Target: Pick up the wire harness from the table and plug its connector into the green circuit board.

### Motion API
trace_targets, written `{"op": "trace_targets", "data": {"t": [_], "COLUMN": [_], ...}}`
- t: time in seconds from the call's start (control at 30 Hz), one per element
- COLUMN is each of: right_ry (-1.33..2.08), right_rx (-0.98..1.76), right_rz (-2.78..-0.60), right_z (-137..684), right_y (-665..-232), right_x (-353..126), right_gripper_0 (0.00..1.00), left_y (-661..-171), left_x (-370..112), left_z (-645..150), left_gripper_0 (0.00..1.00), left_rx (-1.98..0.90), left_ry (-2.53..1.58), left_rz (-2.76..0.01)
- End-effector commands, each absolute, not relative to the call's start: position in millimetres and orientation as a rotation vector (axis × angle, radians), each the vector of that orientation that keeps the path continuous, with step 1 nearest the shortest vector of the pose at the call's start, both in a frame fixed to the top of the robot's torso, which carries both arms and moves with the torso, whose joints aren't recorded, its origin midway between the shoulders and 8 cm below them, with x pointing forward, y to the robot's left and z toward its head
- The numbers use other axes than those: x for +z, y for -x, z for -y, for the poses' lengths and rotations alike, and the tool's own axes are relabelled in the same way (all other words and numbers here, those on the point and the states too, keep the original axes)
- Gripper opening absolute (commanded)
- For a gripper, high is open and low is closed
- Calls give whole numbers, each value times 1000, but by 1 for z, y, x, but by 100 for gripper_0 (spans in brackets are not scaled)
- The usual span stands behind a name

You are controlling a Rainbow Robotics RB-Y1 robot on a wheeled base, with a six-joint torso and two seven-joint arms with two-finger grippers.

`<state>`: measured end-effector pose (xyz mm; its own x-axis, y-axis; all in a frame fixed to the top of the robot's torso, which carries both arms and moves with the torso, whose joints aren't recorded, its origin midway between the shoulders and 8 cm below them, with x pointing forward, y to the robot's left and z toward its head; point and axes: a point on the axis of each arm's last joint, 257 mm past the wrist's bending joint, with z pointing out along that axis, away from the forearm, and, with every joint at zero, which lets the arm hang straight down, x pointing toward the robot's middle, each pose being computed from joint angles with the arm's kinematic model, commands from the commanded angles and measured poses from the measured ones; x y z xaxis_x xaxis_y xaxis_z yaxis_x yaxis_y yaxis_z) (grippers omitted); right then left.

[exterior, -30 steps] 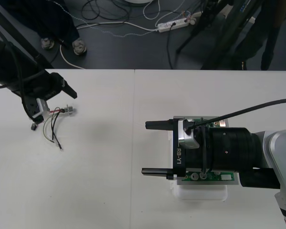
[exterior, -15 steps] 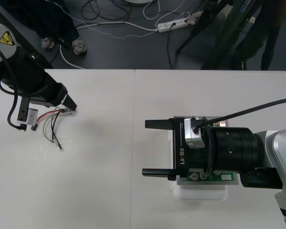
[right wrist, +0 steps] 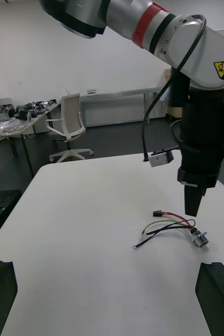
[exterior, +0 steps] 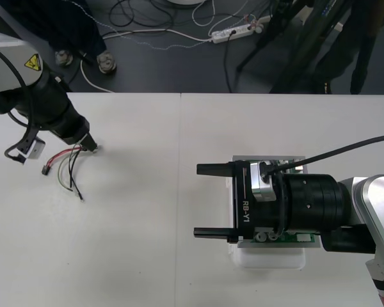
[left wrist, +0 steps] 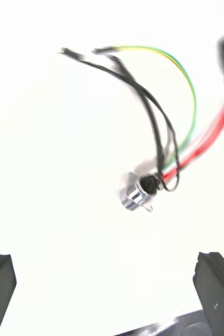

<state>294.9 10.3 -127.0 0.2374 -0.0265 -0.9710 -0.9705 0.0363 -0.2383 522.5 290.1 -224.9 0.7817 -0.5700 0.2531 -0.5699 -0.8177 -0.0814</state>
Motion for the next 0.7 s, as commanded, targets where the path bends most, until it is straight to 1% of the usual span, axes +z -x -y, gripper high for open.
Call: {"op": "trace_targets", "data": {"t": [0.03, 0.3, 0.7], "right_ry": [1316, 1328, 1332], "right_rx": [941, 916, 902], "right_rz": [-986, -964, -951], "right_z": [-7, -7, -6], "right_y": [-299, -299, -300], "right_x": [-117, -116, -115], "right_gripper_0": [100, 100, 100], "left_y": [-564, -577, -588], "left_x": [-202, -220, -233], "left_z": [-270, -271, -273], "left_gripper_0": [100, 100, 100], "left_rx": [-570, -563, -492], "left_ry": [2760, 2581, 2346], "left_rz": [-1212, -1393, -1543]}}
